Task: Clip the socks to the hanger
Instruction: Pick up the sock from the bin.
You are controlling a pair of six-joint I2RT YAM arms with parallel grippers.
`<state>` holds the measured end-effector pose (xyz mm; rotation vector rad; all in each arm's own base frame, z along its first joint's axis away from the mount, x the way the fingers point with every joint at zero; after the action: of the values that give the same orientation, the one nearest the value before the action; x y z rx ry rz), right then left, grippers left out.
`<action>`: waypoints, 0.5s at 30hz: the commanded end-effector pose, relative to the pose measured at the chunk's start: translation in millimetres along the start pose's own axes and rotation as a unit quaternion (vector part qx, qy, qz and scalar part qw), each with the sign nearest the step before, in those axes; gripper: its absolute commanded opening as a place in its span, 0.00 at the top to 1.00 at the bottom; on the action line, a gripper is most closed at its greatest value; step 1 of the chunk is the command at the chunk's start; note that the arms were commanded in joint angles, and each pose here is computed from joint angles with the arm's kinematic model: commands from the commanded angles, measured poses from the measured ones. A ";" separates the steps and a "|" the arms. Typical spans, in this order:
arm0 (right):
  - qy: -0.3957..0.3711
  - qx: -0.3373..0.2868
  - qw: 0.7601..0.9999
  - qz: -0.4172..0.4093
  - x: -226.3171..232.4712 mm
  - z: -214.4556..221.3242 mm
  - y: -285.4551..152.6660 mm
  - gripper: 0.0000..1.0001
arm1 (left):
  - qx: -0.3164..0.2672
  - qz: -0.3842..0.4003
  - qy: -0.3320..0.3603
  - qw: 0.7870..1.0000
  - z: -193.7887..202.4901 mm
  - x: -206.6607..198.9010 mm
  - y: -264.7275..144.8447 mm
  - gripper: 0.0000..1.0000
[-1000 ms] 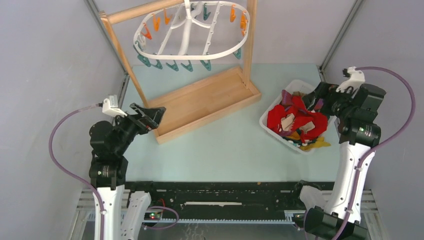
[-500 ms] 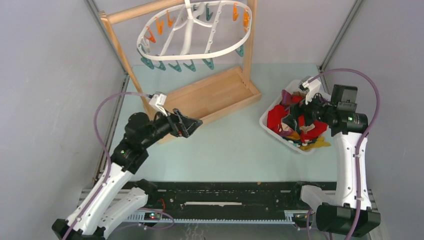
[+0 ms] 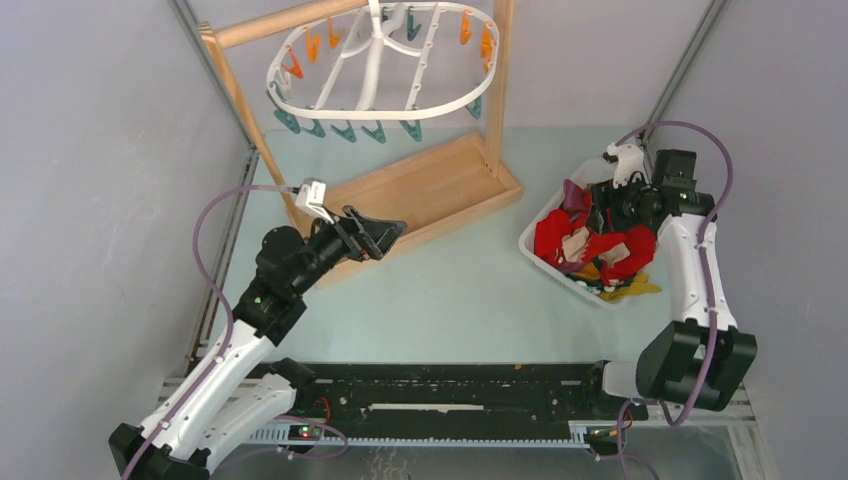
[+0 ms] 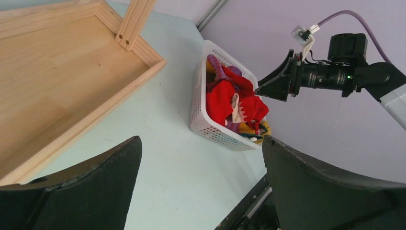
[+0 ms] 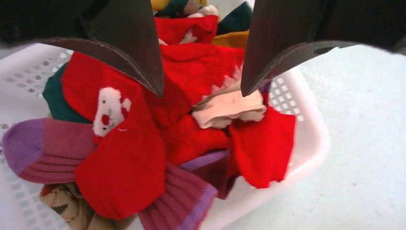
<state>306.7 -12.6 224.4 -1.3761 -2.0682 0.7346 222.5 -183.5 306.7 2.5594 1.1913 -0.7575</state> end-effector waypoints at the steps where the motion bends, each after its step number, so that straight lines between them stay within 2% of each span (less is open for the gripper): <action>1: -0.014 -0.021 0.998 0.055 -29.7 -18.0 11.5 0.33 | -0.028 -0.009 0.012 0.999 -8.1 2.4 0.7 0.00; 6: -0.036 -0.012 0.996 0.078 -46.6 -27.1 15.2 0.34 | -0.039 -0.007 0.040 0.998 -9.0 6.7 7.0 0.00; 10: -0.068 -0.001 0.993 0.092 -60.1 -29.4 22.2 0.35 | -0.022 0.009 0.072 0.997 -2.9 8.2 17.8 0.01; 15: -0.076 0.002 0.992 0.097 -66.6 -33.4 28.5 0.37 | -0.018 0.018 0.080 0.996 -6.6 3.7 20.4 0.02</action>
<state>352.9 -51.6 200.8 -1.5003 -2.0091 0.9221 244.0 -189.1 294.0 2.6184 1.2452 -0.6474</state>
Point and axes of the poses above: each gripper's point midway between its finger pads, its own y axis out along the fingers, its own x axis along the line the jaws close on, z = x × y, the point moved 3 cm from there along -y, back along the fingers, and after that the axes turned 7 degrees about y, right-handed, at the moved point
